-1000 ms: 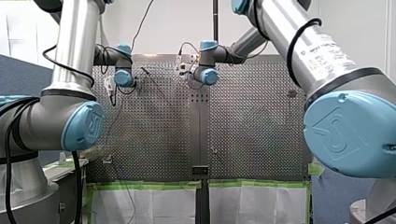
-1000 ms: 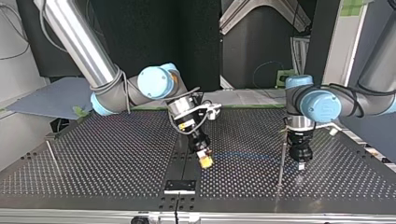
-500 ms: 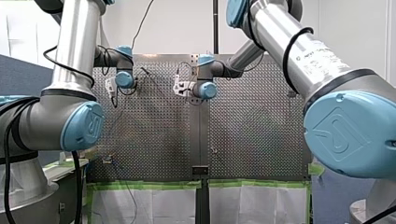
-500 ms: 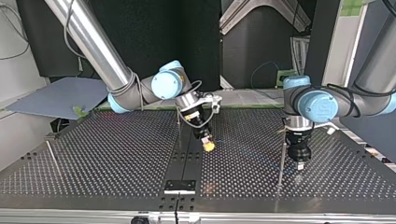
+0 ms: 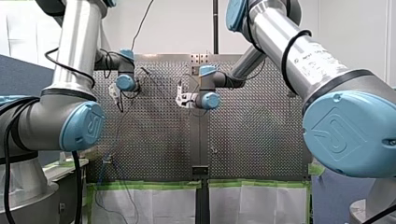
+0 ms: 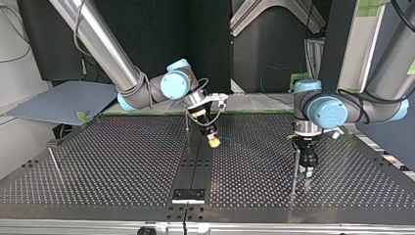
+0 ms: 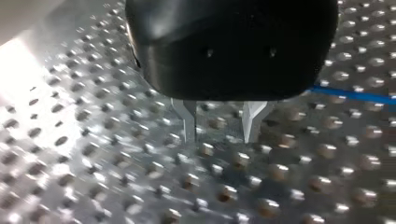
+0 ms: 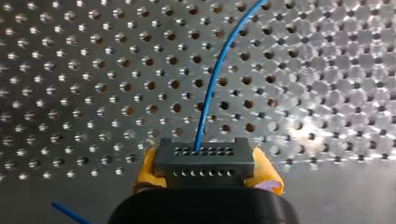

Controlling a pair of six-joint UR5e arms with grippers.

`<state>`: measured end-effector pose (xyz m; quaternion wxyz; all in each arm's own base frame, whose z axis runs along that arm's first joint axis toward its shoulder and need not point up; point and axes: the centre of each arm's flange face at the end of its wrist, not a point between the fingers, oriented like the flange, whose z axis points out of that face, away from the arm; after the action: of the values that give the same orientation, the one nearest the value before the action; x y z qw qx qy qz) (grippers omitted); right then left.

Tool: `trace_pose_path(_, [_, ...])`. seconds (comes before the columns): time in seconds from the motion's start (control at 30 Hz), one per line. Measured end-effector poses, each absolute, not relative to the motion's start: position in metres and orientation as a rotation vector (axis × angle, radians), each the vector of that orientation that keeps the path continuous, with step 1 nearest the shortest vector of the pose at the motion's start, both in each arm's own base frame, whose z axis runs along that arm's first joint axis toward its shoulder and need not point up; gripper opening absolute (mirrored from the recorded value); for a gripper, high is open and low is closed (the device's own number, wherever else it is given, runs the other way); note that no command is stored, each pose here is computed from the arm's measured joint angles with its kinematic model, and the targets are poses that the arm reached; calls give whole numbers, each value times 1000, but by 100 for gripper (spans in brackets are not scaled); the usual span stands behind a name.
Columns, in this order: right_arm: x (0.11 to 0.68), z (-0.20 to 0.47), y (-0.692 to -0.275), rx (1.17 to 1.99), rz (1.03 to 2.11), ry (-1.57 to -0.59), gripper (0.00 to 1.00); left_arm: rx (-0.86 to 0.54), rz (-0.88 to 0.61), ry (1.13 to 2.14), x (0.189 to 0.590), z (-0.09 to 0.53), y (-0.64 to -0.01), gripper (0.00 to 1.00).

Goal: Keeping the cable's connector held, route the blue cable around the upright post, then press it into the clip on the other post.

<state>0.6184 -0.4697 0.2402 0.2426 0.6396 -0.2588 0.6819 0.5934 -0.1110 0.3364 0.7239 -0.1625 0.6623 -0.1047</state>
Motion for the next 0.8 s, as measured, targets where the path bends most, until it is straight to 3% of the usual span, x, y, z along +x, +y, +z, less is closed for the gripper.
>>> trace_pose_path(0.07, [618,234,-470,1757,1858,-712,0,-369,-239,1474,593,332,-112,82])
trace_pose_path(0.1, [618,230,-469,1762,1852,-717,0,-375,-241,1481,593,330,-113,82])
trace_pose_path(0.17, [616,224,-469,1767,1843,-727,0,-380,-243,1493,592,328,-114,100])
trace_pose_path(0.8, [602,133,-458,1806,1795,-814,0,-375,-259,1539,587,323,-123,100])
